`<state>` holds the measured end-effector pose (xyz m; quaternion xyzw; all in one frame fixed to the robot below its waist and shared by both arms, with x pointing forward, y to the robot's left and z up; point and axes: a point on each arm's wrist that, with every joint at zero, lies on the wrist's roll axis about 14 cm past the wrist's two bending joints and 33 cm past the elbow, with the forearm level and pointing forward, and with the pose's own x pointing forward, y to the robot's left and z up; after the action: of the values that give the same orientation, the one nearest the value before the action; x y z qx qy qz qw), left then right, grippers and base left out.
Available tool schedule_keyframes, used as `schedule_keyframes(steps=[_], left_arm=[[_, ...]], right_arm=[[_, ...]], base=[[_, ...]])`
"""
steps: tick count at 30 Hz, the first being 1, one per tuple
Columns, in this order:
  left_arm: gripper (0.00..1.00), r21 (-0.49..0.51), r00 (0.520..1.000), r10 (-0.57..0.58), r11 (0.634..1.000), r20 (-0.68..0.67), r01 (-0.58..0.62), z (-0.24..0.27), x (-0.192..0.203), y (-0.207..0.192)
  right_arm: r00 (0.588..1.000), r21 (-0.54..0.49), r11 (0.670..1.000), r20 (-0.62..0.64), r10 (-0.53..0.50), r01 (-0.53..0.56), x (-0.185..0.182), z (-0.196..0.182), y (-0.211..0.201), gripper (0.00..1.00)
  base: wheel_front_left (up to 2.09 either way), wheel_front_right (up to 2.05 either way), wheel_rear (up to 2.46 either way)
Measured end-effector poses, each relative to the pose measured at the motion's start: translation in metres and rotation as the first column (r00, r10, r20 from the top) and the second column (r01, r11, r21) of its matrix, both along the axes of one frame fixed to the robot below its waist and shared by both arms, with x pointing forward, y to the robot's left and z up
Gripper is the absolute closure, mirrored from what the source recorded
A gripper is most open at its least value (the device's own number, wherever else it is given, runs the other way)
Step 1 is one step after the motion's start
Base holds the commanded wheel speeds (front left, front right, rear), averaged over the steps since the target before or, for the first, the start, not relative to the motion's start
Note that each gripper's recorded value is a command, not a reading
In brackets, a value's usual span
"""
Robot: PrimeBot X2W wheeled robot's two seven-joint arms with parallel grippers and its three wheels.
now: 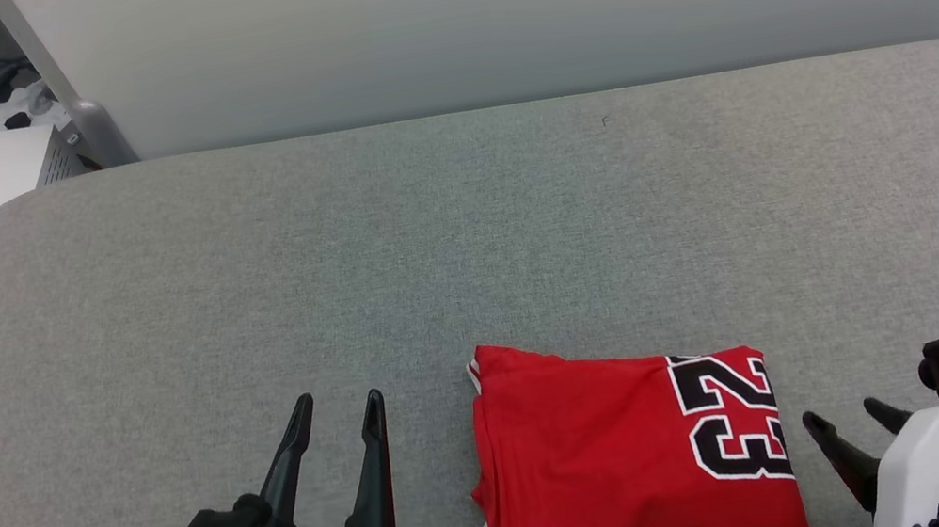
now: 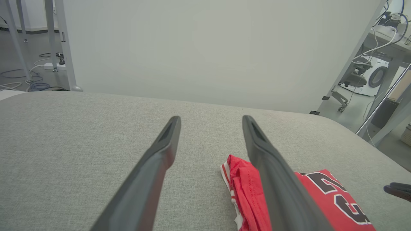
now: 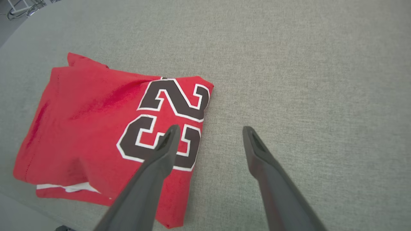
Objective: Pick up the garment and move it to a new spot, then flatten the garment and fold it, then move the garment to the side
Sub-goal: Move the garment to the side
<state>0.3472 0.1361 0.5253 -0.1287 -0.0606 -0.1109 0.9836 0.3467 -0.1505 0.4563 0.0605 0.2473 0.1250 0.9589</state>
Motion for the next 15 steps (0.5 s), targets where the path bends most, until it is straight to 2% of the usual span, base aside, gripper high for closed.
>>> schedule_keyframes(steps=[4,11,15], left_arm=[[0.00,0.000,1.000,-0.009,1.000,-0.012,0.009,-0.004,0.004,-0.003],[0.00,0.004,1.000,-0.001,1.000,-0.029,0.001,-0.009,0.012,0.000],[0.00,0.008,0.999,0.015,1.000,-0.040,-0.014,-0.012,0.014,0.005]], right_arm=[[0.982,0.001,0.999,-0.186,0.032,-0.032,-0.004,-0.015,0.008,0.00],[0.935,-0.028,0.997,-0.349,0.064,-0.079,0.003,-0.032,0.020,0.00],[0.912,-0.011,0.996,-0.403,0.077,-0.089,0.008,-0.043,0.029,0.00]], base=[[0.00,0.00,0.00],[0.00,0.00,0.00],[0.00,0.00,0.00]])
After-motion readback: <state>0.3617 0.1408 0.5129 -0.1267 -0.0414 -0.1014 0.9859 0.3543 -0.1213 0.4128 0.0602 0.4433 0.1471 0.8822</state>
